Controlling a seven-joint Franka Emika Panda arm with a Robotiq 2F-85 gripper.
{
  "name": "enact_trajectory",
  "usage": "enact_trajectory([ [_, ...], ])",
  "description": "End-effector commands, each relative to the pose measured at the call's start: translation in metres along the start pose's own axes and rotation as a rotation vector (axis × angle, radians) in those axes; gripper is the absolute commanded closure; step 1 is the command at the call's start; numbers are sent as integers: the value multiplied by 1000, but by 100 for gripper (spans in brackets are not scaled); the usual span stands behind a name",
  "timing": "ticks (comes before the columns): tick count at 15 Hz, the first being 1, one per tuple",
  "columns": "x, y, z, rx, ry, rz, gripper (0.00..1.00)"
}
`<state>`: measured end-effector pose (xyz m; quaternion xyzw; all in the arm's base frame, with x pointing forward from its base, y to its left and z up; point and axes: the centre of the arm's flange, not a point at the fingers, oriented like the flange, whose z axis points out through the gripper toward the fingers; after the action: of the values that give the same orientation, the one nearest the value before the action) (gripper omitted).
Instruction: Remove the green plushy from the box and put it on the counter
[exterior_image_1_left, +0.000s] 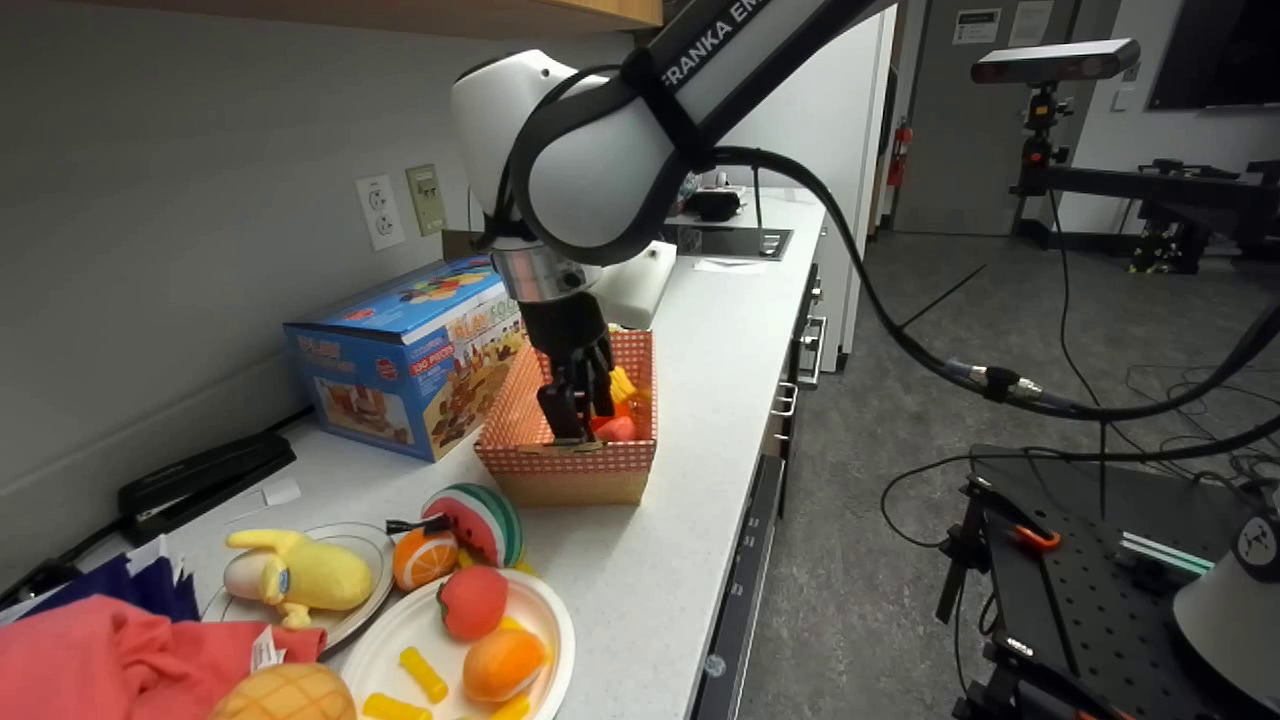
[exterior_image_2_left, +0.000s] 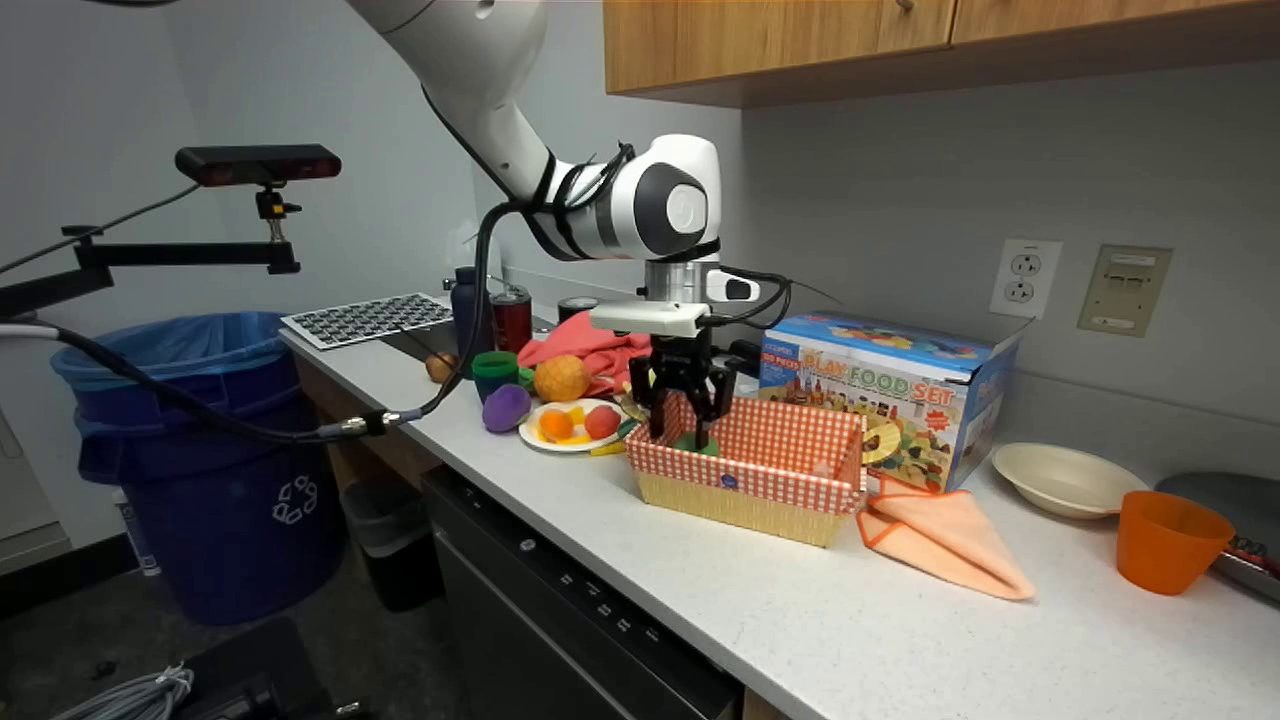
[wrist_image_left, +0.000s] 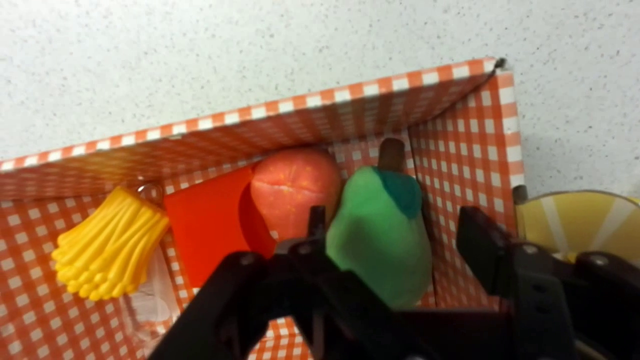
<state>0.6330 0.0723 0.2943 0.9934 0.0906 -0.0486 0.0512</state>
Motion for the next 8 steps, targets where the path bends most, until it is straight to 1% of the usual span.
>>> enact_trajectory([
  [1, 0, 0, 0, 0, 0, 0, 30],
  [5, 0, 0, 0, 0, 0, 0, 30],
  [6, 0, 0, 0, 0, 0, 0, 8],
  [7, 1, -4, 4, -48, 23, 32, 7],
  [8, 2, -3, 5, -62, 44, 39, 0],
])
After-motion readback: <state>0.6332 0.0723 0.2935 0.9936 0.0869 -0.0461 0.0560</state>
